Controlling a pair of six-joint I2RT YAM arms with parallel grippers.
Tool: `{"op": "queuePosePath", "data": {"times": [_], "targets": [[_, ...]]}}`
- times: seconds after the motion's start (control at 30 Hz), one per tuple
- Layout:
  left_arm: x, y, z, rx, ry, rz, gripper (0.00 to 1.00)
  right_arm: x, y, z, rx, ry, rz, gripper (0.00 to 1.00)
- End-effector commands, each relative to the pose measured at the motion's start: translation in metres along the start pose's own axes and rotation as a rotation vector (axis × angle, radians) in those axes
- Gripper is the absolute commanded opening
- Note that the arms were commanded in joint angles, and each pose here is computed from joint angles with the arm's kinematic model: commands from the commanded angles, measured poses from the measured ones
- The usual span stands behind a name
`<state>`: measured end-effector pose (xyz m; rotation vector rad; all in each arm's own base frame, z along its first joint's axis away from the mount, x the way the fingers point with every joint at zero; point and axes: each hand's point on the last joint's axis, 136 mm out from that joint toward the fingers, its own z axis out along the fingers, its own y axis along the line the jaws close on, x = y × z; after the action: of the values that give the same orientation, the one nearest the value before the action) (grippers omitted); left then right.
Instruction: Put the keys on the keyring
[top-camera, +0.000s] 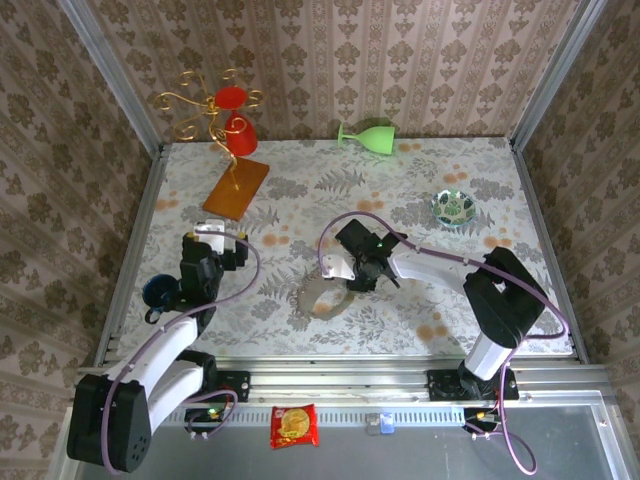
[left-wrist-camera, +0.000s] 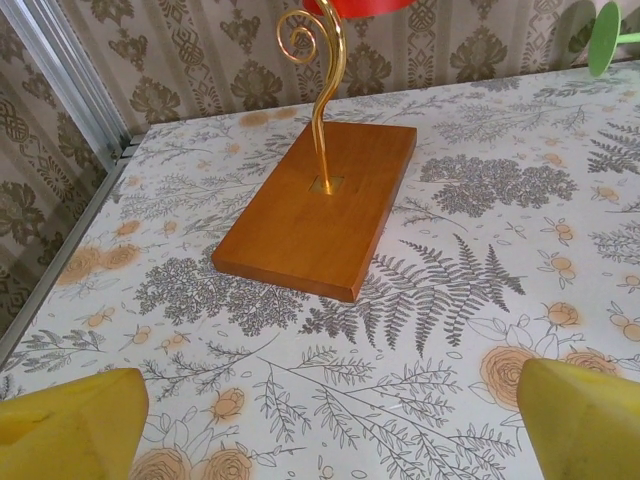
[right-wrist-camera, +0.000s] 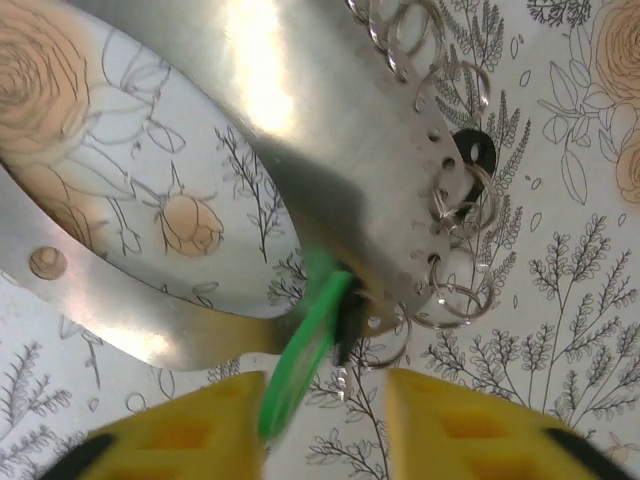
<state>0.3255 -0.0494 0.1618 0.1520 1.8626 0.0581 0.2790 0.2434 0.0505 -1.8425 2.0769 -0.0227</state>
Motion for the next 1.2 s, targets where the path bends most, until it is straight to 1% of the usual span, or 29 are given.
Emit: {"op": "queuePosePath", "data": {"times": [0.0, 0.03, 0.13, 0.2, 0.27, 0.33, 0.4, 0.47, 0.53, 0.63, 0.67, 0.73, 0.8, 0.83, 0.9, 0.97, 1.0, 1.03, 1.07, 1.13, 1.17], "targets": [[-0.012, 0.009, 0.003, -0.034, -0.006, 0.035, 1.0, 0.009, -0.01, -0.02, 0.034, -0.033, 0.069, 0.55], [-0.01, 0.009, 0.005, -0.03, 0.0, 0.037, 1.0, 0.011, -0.015, -0.028, 0.044, -0.07, 0.122, 0.6], [-0.004, 0.013, 0.009, -0.037, 0.023, 0.037, 1.0, 0.018, -0.037, -0.056, 0.099, -0.217, 0.335, 0.65], [0.002, 0.017, 0.012, -0.049, 0.035, 0.037, 1.0, 0.029, -0.062, -0.08, 0.197, -0.352, 0.52, 0.67], [0.005, 0.021, 0.015, -0.061, 0.028, 0.036, 1.0, 0.051, -0.088, -0.096, 0.329, -0.453, 0.691, 0.72], [0.009, 0.025, 0.019, -0.074, 0.027, 0.032, 1.0, 0.086, -0.116, -0.109, 0.526, -0.511, 0.862, 0.83], [0.013, 0.029, 0.024, -0.088, 0.034, 0.029, 1.0, 0.121, -0.132, -0.114, 0.676, -0.532, 0.977, 0.86], [0.015, 0.032, 0.028, -0.098, 0.029, 0.026, 1.0, 0.15, -0.14, -0.11, 0.757, -0.543, 1.066, 0.86], [0.016, 0.033, 0.033, -0.103, 0.015, 0.031, 1.0, 0.164, -0.143, -0.101, 0.794, -0.569, 1.072, 0.86], [0.02, 0.033, 0.043, -0.102, 0.004, 0.05, 1.0, 0.162, -0.147, -0.093, 0.837, -0.622, 0.989, 0.87], [0.021, 0.032, 0.046, -0.095, 0.0, 0.055, 1.0, 0.165, -0.148, -0.088, 0.83, -0.608, 1.003, 0.88], [0.024, 0.029, 0.053, -0.08, -0.01, 0.064, 1.0, 0.17, -0.15, -0.079, 0.826, -0.61, 1.02, 1.0], [0.02, 0.029, 0.058, -0.083, -0.039, 0.063, 1.0, 0.175, -0.146, -0.08, 0.809, -0.628, 1.043, 1.0], [0.021, 0.029, 0.062, -0.084, -0.043, 0.072, 1.0, 0.18, -0.147, -0.082, 0.836, -0.641, 1.06, 1.0], [0.029, 0.032, 0.071, -0.097, -0.018, 0.064, 1.0, 0.188, -0.147, -0.082, 0.86, -0.655, 1.089, 1.0], [0.037, 0.037, 0.075, -0.108, -0.023, 0.052, 1.0, 0.192, -0.148, -0.073, 0.855, -0.648, 1.098, 1.0], [0.043, 0.042, 0.075, -0.118, -0.017, 0.017, 1.0, 0.192, -0.151, -0.068, 0.855, -0.656, 1.097, 1.0], [0.046, 0.044, 0.076, -0.124, -0.027, 0.009, 1.0, 0.197, -0.155, -0.07, 0.874, -0.65, 1.122, 1.0], [0.042, 0.047, 0.075, -0.14, -0.05, 0.01, 1.0, 0.2, -0.156, -0.066, 0.846, -0.616, 1.15, 1.0], [0.048, 0.051, 0.079, -0.139, 0.005, -0.021, 1.0, 0.204, -0.161, -0.065, 0.827, -0.615, 1.177, 1.0], [0.046, 0.057, 0.082, -0.169, 0.005, -0.019, 1.0, 0.208, -0.162, -0.065, 0.825, -0.606, 1.2, 1.0]]}}
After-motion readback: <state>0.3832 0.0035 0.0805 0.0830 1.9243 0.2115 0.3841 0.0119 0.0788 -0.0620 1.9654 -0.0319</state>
